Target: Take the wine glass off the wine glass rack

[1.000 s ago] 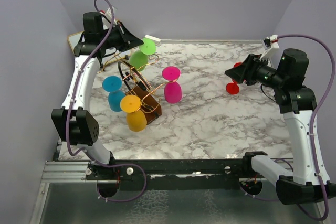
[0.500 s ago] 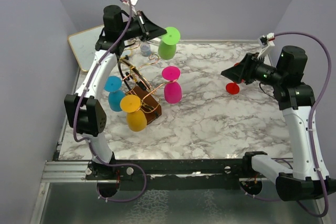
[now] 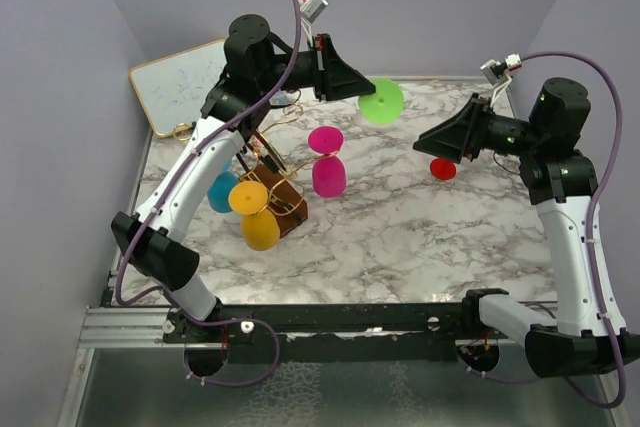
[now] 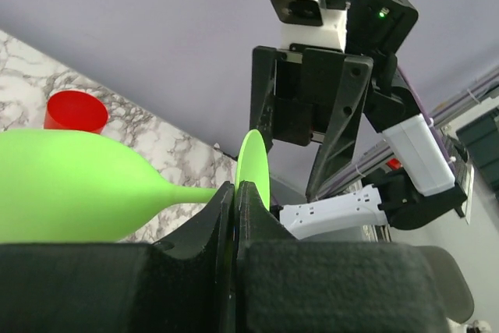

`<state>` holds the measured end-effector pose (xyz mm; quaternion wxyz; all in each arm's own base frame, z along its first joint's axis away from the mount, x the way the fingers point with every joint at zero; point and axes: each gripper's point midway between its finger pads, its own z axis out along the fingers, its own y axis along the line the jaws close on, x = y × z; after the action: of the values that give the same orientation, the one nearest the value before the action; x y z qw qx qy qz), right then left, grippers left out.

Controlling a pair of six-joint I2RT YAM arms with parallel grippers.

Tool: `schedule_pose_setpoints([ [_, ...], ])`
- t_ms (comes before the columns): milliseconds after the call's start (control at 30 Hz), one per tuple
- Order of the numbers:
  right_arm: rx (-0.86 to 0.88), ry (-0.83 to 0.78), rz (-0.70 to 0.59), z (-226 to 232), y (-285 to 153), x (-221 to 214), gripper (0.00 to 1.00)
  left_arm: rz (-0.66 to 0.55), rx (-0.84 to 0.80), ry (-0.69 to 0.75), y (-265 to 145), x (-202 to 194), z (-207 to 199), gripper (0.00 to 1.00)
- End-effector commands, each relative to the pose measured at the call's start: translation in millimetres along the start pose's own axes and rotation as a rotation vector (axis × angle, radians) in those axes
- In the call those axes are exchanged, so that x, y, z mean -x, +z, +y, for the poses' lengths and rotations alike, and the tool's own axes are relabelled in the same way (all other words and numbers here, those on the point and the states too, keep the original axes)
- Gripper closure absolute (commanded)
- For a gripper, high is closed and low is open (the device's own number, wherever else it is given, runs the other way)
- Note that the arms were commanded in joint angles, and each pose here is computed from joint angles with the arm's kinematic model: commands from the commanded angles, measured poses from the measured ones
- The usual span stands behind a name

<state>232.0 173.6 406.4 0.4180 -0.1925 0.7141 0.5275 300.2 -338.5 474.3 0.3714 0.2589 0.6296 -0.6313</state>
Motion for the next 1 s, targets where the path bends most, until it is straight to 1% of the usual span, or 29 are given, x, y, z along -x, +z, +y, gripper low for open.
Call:
schedule_pose_setpoints([
  [0,0.091,-0.036,0.006,23.9,-3.4,3.8,0.42,0.029,-0.015,0.049,6.3,-14.9,-14.0,1.0],
  [167,0.094,-0.04,0.007,26.0,-2.1,5.0,0.42,0.065,-0.038,0.044,24.2,-31.4,-22.4,1.0],
  [333,0.082,-0.035,0.012,22.4,0.6,3.5,0.43,0.087,-0.042,0.048,36.0,-39.6,-28.0,1.0],
  [433,0.074,-0.031,0.014,19.7,2.3,2.9,0.45,0.095,-0.044,0.047,40.9,-42.9,-29.9,1.0],
  [467,0.075,-0.033,0.016,19.7,2.7,2.9,0.48,0.098,-0.045,0.047,42.7,-44.5,-30.0,1.0],
  [533,0.075,-0.026,0.02,18.7,3.6,1.8,0.55,0.101,-0.042,0.046,44.9,-46.0,-30.2,1.0],
  [633,0.077,-0.025,0.029,18.2,5.4,-0.4,0.73,0.105,-0.037,0.048,47.1,-47.3,-29.7,1.0],
  [700,0.059,-0.027,0.03,14.9,7.1,-1.4,0.96,0.104,-0.029,0.047,48.1,-47.0,-28.2,1.0],
  [733,0.044,-0.029,0.031,12.4,7.9,-2.2,0.99,0.105,-0.026,0.046,48.3,-47.2,-27.7,1.0],
  [833,-0.001,-0.05,0.028,5.9,10.0,-4.1,0.99,0.1,-0.007,0.051,47.9,-45.3,-27.0,1.0],
  [867,-0.026,-0.068,0.02,3.1,10.1,-3.2,0.99,0.099,0.013,0.053,46.8,-45.0,-24.8,0.93],
  [933,-0.094,-0.115,0.0,-3.2,8.6,-0.7,0.99,0.09,0.067,0.061,42.0,-43.5,-20.3,0.88],
  [967,-0.123,-0.141,-0.008,-6.2,8.0,0.7,0.99,0.085,0.096,0.067,39.2,-42.8,-18.3,0.79],
])
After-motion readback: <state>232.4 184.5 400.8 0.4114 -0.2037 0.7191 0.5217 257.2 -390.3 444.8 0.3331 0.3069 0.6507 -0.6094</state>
